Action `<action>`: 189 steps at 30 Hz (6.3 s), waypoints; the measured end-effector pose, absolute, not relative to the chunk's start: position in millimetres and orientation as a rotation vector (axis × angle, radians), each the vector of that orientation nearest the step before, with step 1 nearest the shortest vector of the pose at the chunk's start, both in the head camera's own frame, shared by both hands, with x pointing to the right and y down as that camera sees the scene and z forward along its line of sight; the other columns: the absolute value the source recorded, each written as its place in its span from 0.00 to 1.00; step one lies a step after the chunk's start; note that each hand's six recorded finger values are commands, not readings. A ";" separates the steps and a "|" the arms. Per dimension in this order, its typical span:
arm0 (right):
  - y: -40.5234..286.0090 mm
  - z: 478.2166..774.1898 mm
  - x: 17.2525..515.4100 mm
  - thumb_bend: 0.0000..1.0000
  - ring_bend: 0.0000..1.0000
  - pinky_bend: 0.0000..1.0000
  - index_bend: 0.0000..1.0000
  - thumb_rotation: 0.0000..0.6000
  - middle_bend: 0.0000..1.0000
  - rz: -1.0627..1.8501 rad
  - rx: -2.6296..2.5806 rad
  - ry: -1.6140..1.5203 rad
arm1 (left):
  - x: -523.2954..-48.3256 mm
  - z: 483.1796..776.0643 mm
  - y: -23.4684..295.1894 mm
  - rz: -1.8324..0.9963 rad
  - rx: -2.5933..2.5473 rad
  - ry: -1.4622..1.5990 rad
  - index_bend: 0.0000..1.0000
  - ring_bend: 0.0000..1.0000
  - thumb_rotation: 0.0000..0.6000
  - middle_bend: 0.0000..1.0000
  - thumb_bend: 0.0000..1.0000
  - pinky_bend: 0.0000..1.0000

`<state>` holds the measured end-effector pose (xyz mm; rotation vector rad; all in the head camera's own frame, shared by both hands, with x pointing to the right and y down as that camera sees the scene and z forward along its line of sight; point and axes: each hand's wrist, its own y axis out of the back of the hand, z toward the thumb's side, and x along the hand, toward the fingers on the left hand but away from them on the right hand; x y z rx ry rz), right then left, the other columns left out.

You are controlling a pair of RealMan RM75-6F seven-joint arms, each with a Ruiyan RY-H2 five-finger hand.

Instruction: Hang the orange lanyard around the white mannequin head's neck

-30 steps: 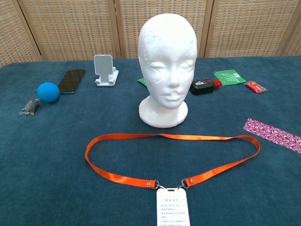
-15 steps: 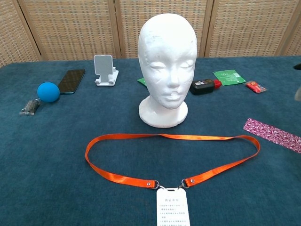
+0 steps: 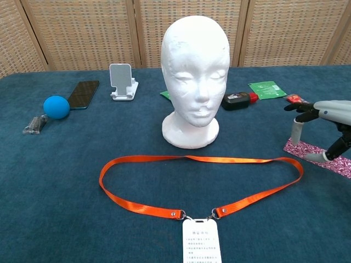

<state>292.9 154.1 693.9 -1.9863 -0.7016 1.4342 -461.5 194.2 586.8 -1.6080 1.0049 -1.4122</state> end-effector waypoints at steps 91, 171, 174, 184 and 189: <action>150.1 718.9 258.7 0.70 0.00 0.00 0.71 1.00 0.16 1.371 -2.034 -0.768 | -196.3 760.2 148.9 -1.190 -2.153 0.604 0.66 0.00 1.00 0.00 0.44 0.00; 31.4 529.3 213.9 0.69 0.00 0.00 0.72 1.00 0.18 0.709 -2.280 -1.351 | -215.2 592.6 4.0 -0.811 -1.936 1.217 0.73 0.00 1.00 0.00 0.44 0.00; 23.0 531.1 214.5 0.69 0.00 0.00 0.72 1.00 0.18 0.717 -2.328 -1.426 | -215.6 595.3 -1.6 -0.838 -1.953 1.239 0.73 0.00 1.00 0.00 0.44 0.00; -9.5 538.2 213.5 0.69 0.00 0.00 0.72 1.00 0.18 0.743 -2.440 -1.633 | -211.1 602.1 -20.3 -0.936 -2.005 1.309 0.69 0.00 1.00 0.00 0.44 0.00; -25.9 548.9 220.0 0.69 0.00 0.00 0.72 1.00 0.18 0.829 -2.375 -1.650 | -212.1 606.8 -24.9 -0.990 -2.003 1.322 0.67 0.00 1.00 0.00 0.44 0.00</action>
